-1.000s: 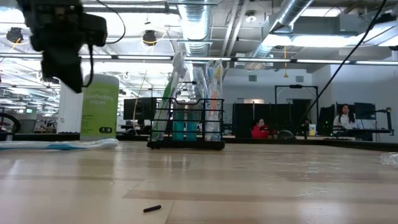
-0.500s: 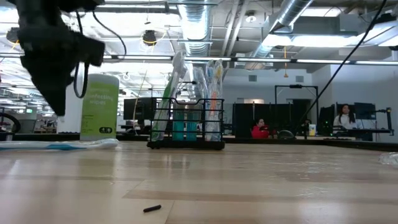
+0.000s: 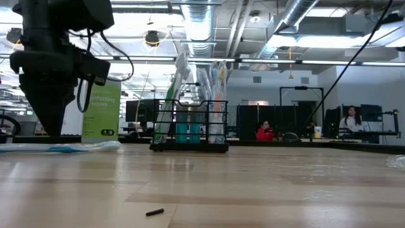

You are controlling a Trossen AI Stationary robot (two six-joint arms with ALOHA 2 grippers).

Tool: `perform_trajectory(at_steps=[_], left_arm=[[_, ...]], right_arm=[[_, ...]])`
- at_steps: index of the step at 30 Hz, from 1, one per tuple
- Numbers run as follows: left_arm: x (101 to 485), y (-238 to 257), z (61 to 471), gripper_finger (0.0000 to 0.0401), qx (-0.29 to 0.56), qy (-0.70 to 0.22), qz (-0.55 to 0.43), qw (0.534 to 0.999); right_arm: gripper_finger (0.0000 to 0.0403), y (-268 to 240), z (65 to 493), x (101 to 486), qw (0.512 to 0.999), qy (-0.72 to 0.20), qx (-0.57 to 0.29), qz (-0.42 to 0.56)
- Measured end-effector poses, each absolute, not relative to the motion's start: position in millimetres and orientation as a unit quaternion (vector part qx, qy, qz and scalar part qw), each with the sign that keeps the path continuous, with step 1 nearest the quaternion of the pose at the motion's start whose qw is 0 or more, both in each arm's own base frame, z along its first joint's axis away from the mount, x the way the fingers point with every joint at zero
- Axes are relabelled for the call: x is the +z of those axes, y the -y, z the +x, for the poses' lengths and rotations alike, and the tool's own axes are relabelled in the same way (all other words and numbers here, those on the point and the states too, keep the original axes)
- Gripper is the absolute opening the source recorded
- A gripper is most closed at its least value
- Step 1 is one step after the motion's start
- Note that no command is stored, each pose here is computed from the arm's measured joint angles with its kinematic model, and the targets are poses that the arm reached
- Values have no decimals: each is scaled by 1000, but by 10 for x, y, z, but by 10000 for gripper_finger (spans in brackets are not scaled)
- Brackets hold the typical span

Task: Pick & Place toothbrushing station
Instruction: Put the blue toothbrush into the black mesh organizer

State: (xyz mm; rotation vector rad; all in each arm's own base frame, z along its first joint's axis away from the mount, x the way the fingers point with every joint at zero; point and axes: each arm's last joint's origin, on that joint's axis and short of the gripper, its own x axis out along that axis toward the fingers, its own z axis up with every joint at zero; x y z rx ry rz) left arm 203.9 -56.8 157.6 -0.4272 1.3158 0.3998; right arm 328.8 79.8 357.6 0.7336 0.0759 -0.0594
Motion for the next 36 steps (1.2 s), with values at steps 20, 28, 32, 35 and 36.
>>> perform_trajectory(at_steps=[20, 28, 32, 35, 36], left_arm=[[1325, 415, 2087, 102, 193, -634, -180, 727], [1269, 413, 2052, 62, 186, -635, -186, 726], [1262, 417, 2050, 14, 180, -637, -191, 725], [1259, 416, 2049, 15, 181, -637, -191, 725], [1259, 416, 2049, 17, 181, -637, -191, 725]], right_arm=[[286, -794, 3289, 3574, 934, -37, -31, 353], [286, -815, 3283, 3573, 934, -39, -29, 353], [286, -814, 3283, 3573, 934, -38, -30, 353], [286, -813, 3283, 3573, 934, -37, -32, 353], [286, -812, 3283, 3573, 934, -37, -33, 353]])
